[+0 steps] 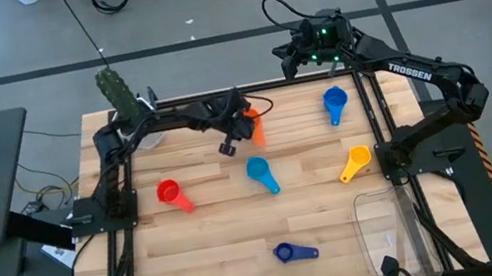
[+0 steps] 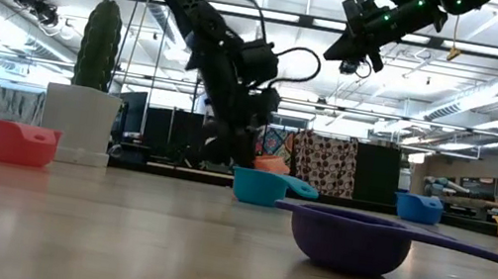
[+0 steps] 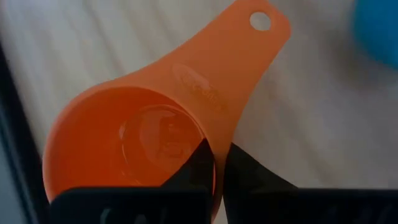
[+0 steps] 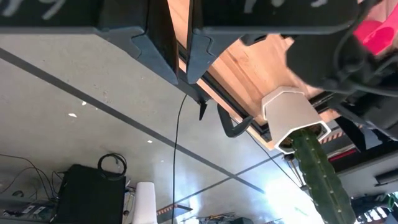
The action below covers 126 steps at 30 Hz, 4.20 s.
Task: Nest measuring cups in basket
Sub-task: Adjust the orange measuring cup, then stack the blue measuring cup on top of the orange measuring cup
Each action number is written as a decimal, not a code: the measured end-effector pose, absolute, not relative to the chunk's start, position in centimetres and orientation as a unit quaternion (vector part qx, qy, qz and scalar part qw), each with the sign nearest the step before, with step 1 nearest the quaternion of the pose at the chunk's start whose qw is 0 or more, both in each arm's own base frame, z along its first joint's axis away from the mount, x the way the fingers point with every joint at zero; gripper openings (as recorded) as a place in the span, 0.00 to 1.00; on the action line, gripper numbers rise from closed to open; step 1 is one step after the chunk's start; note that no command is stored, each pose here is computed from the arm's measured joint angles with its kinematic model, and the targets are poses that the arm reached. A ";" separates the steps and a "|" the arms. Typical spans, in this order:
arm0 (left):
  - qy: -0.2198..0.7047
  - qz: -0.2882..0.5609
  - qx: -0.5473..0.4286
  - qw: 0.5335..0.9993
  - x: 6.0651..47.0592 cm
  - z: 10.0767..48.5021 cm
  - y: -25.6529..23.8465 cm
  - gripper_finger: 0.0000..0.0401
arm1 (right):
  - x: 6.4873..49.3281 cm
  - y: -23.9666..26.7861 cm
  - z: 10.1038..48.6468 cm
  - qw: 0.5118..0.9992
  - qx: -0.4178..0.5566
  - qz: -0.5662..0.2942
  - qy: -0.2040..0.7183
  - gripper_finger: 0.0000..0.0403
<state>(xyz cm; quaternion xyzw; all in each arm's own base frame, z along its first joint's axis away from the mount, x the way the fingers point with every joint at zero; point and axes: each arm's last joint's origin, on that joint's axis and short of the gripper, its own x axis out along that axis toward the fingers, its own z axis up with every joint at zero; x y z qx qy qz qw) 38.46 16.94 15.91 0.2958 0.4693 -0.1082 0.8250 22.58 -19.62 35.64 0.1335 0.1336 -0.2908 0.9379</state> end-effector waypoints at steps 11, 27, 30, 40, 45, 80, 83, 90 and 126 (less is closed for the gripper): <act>0.493 -0.123 0.239 0.828 38.2 15.4 15.9 0.07 | 22.6 -19.6 35.6 0.938 0.134 -0.291 0.135 0.09; 0.497 -0.096 0.231 0.831 38.2 16.0 15.9 0.09 | 22.0 -19.9 35.2 0.933 0.125 -0.297 0.163 0.09; 0.497 -0.094 0.232 0.831 38.4 16.5 16.0 0.09 | 21.5 -20.0 35.1 0.929 0.117 -0.300 0.181 0.09; 0.504 -0.082 0.238 0.826 38.5 16.5 16.0 0.10 | 18.7 -19.3 36.1 0.919 0.112 -0.320 0.200 0.09; 0.509 -0.086 0.235 0.823 38.3 16.5 15.9 0.10 | 18.2 -19.0 36.3 0.918 0.111 -0.321 0.205 0.09; 0.535 -0.071 0.253 0.803 38.7 16.3 14.5 0.27 | 18.1 -18.9 36.4 0.919 0.103 -0.319 0.208 0.09; 0.538 -0.060 0.263 0.799 38.7 16.7 14.3 0.25 | 17.9 -19.0 36.1 0.915 0.096 -0.318 0.227 0.09; 0.524 -0.032 0.293 0.799 38.4 19.0 13.9 0.23 | 16.6 -18.9 34.7 0.889 0.132 -0.322 0.299 0.09; 0.485 0.099 0.314 0.810 36.0 25.7 14.8 0.23 | 12.9 -23.1 29.5 0.553 0.471 -0.534 0.433 0.27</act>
